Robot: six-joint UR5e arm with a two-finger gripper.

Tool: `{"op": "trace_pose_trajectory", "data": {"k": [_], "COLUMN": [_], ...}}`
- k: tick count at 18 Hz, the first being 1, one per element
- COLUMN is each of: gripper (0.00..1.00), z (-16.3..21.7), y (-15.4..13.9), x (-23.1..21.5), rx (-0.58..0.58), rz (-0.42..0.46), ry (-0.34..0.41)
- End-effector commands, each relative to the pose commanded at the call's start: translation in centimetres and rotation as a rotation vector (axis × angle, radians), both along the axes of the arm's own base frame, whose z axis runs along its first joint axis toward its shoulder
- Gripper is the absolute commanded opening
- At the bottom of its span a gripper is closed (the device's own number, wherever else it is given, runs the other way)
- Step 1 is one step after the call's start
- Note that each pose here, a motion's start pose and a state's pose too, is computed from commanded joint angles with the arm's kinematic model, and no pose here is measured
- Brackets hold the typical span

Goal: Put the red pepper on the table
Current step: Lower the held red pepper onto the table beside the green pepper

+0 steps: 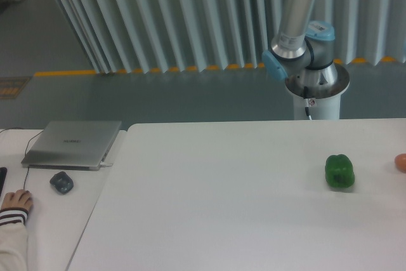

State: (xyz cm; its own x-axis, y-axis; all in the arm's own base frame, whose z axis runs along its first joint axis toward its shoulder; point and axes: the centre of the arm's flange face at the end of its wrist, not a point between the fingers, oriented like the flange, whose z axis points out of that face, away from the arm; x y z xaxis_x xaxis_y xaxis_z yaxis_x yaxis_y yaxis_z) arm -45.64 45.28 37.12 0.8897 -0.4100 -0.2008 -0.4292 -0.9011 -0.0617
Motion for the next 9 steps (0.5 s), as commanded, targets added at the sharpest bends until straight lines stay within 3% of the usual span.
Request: {"op": "trace_pose_trajectory", "data": {"k": [2, 6, 9], "gripper": [0.00, 0.00, 0.00], "z": [-2.4, -7.3, -8.8], "y": [5.0, 12.0, 13.9], "x": [3.9, 10.7, 13.4], "rx": [-0.027, -0.113, -0.144], "rz": [0.035, 0.074, 0.073], "ry": [0.027, 0.115, 0.140]}}
